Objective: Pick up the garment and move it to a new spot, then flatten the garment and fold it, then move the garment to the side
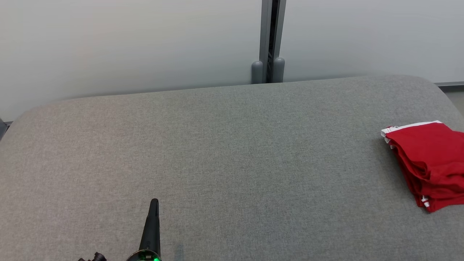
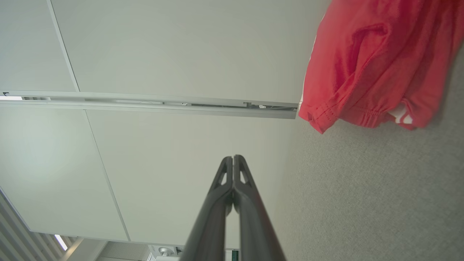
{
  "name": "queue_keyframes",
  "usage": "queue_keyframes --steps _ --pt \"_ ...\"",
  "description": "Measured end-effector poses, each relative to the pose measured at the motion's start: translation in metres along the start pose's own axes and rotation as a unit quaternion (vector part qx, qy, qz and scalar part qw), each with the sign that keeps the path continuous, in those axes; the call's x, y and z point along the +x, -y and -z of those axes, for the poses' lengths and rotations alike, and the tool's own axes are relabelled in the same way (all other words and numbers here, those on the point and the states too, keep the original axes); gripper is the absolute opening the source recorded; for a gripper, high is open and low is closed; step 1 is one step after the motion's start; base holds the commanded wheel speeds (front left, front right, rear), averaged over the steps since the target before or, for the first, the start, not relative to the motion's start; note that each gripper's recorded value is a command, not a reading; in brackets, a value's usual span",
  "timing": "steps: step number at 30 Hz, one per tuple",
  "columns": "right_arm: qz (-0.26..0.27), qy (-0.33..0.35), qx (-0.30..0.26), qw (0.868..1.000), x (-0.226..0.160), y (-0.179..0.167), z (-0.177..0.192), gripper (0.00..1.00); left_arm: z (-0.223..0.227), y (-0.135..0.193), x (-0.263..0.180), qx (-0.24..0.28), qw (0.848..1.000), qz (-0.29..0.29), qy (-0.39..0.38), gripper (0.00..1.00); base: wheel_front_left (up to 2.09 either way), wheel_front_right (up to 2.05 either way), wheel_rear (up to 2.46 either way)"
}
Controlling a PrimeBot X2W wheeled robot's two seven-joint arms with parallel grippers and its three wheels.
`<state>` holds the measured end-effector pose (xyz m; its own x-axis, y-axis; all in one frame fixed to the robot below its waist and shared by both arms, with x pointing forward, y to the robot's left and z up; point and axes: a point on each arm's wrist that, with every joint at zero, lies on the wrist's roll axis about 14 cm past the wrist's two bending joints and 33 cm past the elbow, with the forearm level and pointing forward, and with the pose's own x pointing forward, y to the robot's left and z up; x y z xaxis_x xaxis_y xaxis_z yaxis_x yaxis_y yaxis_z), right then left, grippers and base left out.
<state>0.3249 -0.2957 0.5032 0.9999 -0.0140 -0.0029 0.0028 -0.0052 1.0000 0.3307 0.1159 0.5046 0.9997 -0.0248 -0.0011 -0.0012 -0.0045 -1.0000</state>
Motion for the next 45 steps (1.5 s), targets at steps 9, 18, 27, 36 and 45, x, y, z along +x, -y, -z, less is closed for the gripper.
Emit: queue_keyframes --steps 9,18,27,36,45 --pt "-0.001 0.0 0.0 1.0 0.0005 -0.0007 -0.0001 0.0 0.0 0.0 0.0 0.0 1.0 0.0 0.0 0.0 0.0 0.0 0.0" --pt "-0.001 0.0 0.0 1.0 0.0004 -0.0006 -0.0002 0.0 0.0 0.0001 0.0 0.0 1.0 0.0 0.0 0.0 0.0 0.0 0.0" --pt "-0.001 0.001 0.0 1.0 0.0003 -0.0006 -0.0004 0.0 0.0 0.0001 0.0 0.0 1.0 0.0 0.0 0.0 0.0 0.0 0.0" --pt "-0.001 0.0 0.0 1.0 0.0003 -0.0005 -0.0002 0.0 0.0 0.0 0.0 0.0 1.0 0.0 0.0 0.0 0.0 0.0 0.0" --pt "-0.001 0.0 0.0 1.0 0.0003 -0.0005 -0.0003 0.0 0.0 0.0 0.0 0.0 1.0 0.0 0.0 0.0 0.0 0.0 0.0"
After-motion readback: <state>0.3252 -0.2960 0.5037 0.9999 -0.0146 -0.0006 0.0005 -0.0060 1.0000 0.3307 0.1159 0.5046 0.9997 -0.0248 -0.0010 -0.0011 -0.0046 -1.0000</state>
